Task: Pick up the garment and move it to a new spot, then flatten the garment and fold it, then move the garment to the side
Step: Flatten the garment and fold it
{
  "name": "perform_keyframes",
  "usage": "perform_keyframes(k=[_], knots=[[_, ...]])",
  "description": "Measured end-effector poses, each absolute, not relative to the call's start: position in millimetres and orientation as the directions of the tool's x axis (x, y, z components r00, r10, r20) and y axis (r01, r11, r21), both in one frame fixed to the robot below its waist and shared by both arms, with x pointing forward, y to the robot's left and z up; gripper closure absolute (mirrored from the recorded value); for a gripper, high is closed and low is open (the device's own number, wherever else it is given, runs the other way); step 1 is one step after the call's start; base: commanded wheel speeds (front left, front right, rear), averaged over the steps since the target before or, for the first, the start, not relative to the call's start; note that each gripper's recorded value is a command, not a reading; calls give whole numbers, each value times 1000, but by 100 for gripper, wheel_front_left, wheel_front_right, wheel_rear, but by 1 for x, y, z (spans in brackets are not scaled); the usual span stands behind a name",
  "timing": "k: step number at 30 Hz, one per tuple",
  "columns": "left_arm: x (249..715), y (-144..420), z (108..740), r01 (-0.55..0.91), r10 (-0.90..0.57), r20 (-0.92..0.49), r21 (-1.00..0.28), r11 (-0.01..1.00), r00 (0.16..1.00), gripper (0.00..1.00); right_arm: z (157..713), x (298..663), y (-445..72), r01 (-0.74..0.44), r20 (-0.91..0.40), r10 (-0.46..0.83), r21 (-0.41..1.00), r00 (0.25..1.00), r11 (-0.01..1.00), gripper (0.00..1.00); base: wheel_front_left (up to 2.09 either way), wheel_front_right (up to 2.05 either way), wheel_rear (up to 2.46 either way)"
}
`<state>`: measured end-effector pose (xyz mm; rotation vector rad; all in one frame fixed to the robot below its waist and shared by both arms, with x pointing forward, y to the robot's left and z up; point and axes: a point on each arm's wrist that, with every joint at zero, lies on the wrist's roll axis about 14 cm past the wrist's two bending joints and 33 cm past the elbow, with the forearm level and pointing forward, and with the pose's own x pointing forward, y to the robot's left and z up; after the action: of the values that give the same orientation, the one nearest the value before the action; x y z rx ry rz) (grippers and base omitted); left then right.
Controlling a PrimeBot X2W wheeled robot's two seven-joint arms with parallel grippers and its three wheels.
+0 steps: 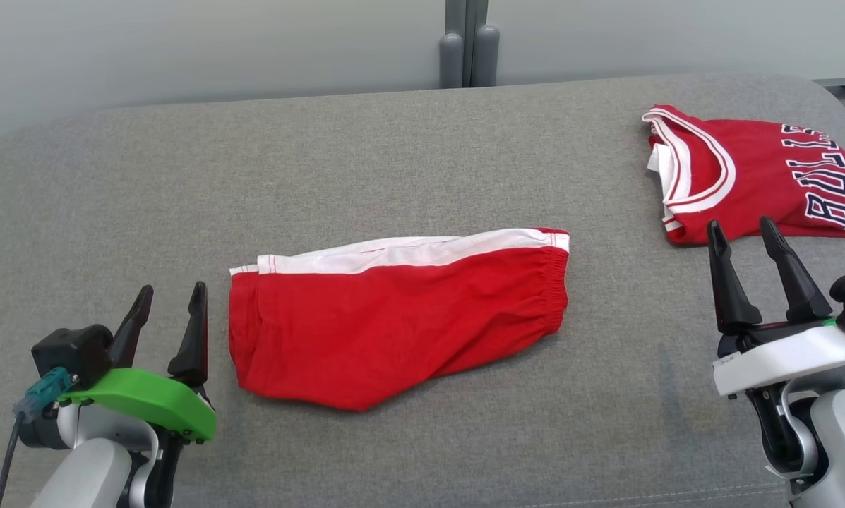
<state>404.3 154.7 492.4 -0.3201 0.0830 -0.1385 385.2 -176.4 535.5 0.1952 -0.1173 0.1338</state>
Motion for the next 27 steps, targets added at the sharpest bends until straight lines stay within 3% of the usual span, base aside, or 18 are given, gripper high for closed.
perform_keyframes(k=[19,27], knots=[[393,147,487,118,-149,-63,-347,930,987,0,534,381,-170,-155,124,134,183,983,971,0,0,0,0],[387,134,457,74,-177,-200,-437,897,964,0,529,379,-165,-162,110,143,195,984,967,0,0,0,0]])
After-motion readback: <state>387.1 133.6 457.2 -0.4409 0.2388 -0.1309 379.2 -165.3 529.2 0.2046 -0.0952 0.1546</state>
